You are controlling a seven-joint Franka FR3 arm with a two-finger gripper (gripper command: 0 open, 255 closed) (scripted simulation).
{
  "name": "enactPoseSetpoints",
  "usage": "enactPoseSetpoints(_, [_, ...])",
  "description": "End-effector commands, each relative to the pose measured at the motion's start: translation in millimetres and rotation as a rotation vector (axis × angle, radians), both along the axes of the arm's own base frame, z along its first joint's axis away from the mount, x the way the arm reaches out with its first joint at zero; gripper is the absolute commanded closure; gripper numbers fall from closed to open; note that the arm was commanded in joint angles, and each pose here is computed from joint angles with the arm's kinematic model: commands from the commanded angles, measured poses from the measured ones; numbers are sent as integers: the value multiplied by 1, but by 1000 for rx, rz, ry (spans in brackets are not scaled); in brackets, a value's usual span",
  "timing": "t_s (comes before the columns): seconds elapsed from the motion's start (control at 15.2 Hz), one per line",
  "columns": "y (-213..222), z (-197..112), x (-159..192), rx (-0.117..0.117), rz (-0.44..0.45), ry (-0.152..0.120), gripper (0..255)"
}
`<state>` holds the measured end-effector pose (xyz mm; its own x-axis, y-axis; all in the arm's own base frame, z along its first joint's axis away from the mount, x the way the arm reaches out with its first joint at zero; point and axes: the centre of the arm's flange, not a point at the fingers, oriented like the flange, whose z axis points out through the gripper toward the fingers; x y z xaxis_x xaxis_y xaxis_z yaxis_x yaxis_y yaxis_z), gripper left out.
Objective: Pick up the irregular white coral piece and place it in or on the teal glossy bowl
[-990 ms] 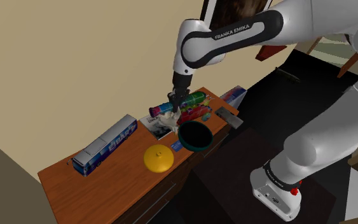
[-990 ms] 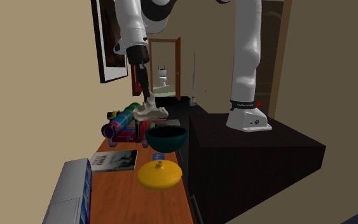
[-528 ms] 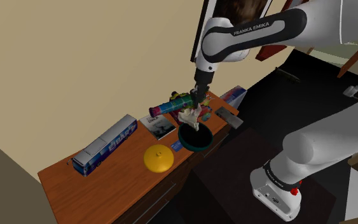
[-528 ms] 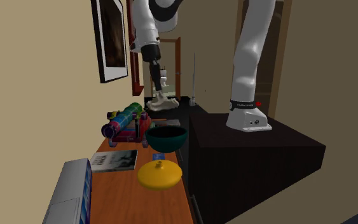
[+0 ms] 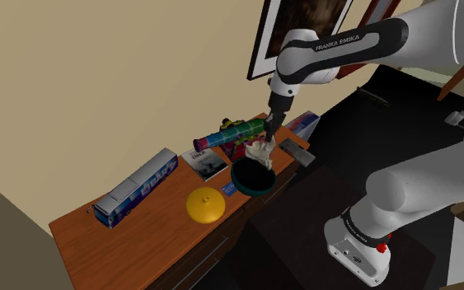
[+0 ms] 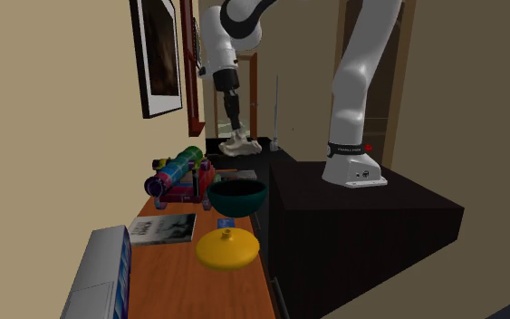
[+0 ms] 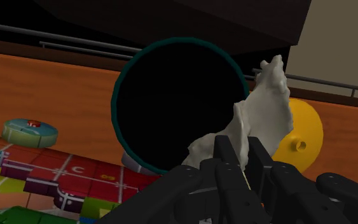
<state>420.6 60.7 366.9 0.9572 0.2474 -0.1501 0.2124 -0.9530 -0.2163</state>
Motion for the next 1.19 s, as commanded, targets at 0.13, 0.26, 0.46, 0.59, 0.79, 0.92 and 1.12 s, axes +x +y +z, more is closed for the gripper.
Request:
enactPoseSetpoints(0.13, [0, -22, 0, 0, 0, -1, 255])
enactPoseSetpoints(0.26, [0, -32, 0, 0, 0, -1, 255])
enactPoseSetpoints(0.46, [0, -48, 0, 0, 0, -1, 255])
enactPoseSetpoints(0.59, [0, -59, 0, 0, 0, -1, 255])
enactPoseSetpoints(0.79, [0, -75, 0, 0, 0, -1, 255])
enactPoseSetpoints(0.92, [0, -85, 0, 0, 0, -1, 255])
enactPoseSetpoints(1.12, [0, -101, 0, 0, 0, -1, 255])
